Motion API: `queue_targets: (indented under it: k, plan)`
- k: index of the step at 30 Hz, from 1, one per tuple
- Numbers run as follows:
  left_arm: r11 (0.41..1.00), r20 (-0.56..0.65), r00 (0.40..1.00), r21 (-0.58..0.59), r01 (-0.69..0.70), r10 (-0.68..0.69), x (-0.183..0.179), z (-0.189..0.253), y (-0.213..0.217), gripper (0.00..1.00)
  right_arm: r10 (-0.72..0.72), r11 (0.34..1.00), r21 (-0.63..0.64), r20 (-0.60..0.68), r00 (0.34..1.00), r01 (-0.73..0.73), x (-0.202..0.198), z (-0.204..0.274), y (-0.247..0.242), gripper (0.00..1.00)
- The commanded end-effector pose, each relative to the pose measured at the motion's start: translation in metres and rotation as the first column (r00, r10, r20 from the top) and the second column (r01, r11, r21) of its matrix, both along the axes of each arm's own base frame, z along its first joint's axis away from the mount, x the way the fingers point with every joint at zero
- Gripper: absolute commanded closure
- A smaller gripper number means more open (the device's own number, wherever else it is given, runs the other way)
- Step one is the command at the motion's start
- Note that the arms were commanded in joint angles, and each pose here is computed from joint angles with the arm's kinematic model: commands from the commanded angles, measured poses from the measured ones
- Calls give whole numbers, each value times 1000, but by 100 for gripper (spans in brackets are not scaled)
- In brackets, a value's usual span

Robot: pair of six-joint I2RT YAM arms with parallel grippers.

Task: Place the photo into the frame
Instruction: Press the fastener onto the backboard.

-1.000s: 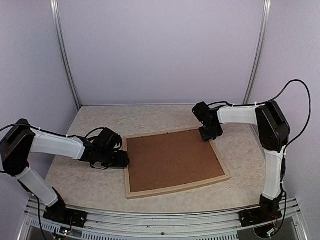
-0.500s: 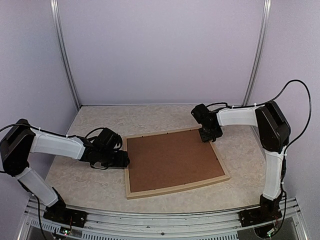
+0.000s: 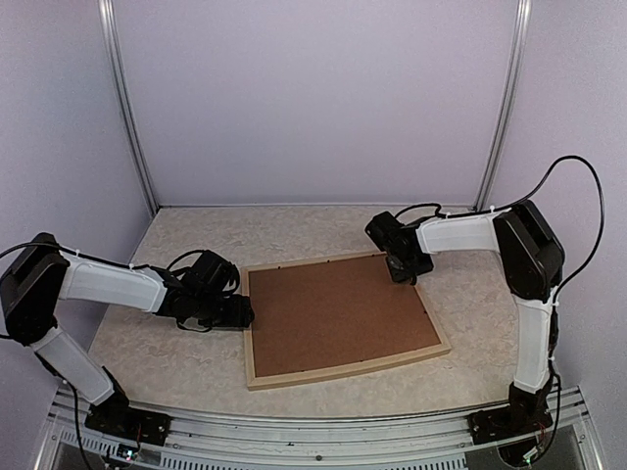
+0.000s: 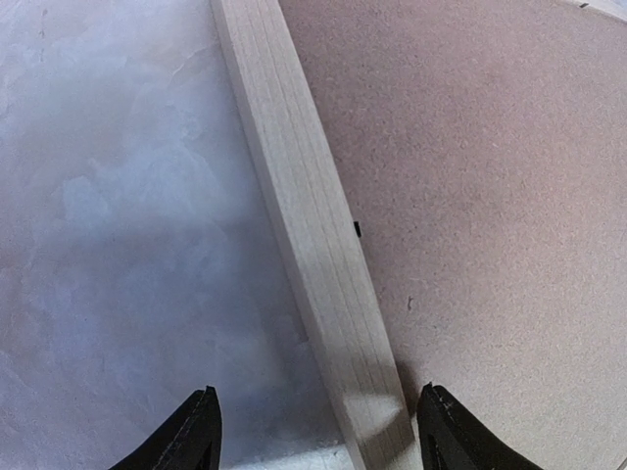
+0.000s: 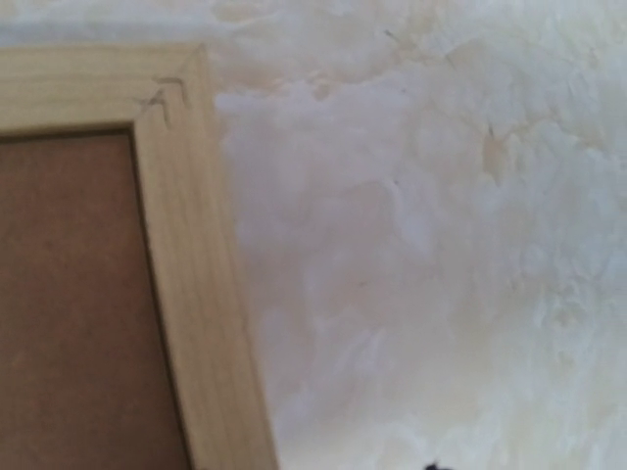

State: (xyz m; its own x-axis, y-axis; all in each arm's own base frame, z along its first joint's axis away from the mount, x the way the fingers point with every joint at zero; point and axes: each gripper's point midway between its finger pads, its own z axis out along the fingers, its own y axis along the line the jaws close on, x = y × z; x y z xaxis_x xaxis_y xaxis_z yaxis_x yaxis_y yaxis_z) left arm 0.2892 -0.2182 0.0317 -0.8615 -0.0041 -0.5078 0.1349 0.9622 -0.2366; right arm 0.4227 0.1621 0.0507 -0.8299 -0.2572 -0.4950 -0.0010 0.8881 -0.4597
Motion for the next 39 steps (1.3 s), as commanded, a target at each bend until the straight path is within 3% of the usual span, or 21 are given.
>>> queue_targets:
  k: [1,28,34,39]
  plan:
    - [1000,13,1000,4,5,-5,3,5,1,32,67,998,-1,-265,962,-70,-53,-64,18,52]
    - [1000,9,1000,12,1,-1,2,4,3,32,194,981,37,-311,930,-192,-67,-104,70,52]
    - [1000,13,1000,17,-4,4,2,6,4,32,193,979,-8,-273,942,-203,-63,-86,77,52]
    - [999,16,1000,32,-12,11,4,8,7,31,195,981,24,-176,965,-193,-50,-36,77,51]
